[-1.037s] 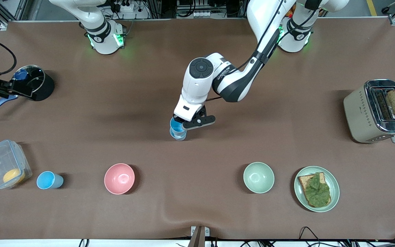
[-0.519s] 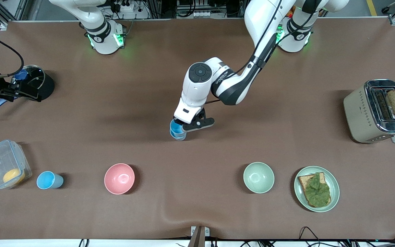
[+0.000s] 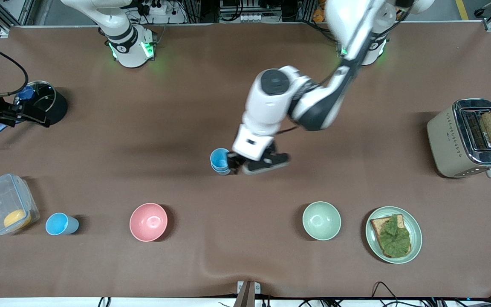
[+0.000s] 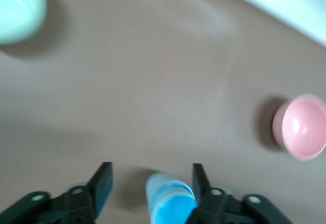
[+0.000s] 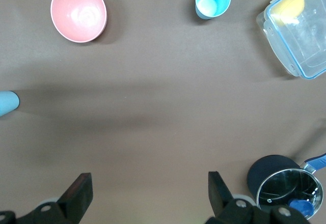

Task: Stack blue cups with both arms

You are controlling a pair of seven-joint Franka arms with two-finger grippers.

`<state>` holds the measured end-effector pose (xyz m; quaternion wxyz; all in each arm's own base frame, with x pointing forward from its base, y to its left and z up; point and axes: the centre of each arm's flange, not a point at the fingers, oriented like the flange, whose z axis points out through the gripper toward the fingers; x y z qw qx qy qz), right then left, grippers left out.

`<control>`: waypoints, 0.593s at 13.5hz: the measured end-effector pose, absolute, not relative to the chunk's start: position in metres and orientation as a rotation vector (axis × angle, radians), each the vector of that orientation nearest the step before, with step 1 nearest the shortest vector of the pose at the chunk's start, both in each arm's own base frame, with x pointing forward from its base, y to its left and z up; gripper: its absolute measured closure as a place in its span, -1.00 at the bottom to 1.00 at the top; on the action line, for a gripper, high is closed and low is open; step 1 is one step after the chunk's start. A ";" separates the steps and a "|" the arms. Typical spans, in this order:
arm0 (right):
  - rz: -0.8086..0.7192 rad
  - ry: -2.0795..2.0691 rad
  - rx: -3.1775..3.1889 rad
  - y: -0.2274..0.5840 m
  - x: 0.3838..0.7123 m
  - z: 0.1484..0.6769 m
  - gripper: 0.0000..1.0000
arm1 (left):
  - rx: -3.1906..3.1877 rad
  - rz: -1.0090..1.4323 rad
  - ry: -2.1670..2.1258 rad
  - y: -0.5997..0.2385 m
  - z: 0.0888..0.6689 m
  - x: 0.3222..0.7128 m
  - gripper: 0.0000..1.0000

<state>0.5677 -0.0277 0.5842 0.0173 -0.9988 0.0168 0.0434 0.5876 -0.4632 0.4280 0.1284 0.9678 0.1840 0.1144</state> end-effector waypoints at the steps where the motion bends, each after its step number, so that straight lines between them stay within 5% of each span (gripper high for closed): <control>1: 0.134 0.052 -3.104 -0.028 0.568 0.584 -1.00 | 2.829 0.339 0.553 -0.434 0.458 0.597 -0.74; 2: 0.134 0.053 -3.104 -0.028 0.568 0.585 -1.00 | 2.850 0.344 0.554 -0.404 0.487 0.602 -0.96; 8: 0.135 0.053 -3.104 -0.029 0.568 0.584 -1.00 | 3.048 0.229 0.414 -0.243 0.560 0.618 -1.00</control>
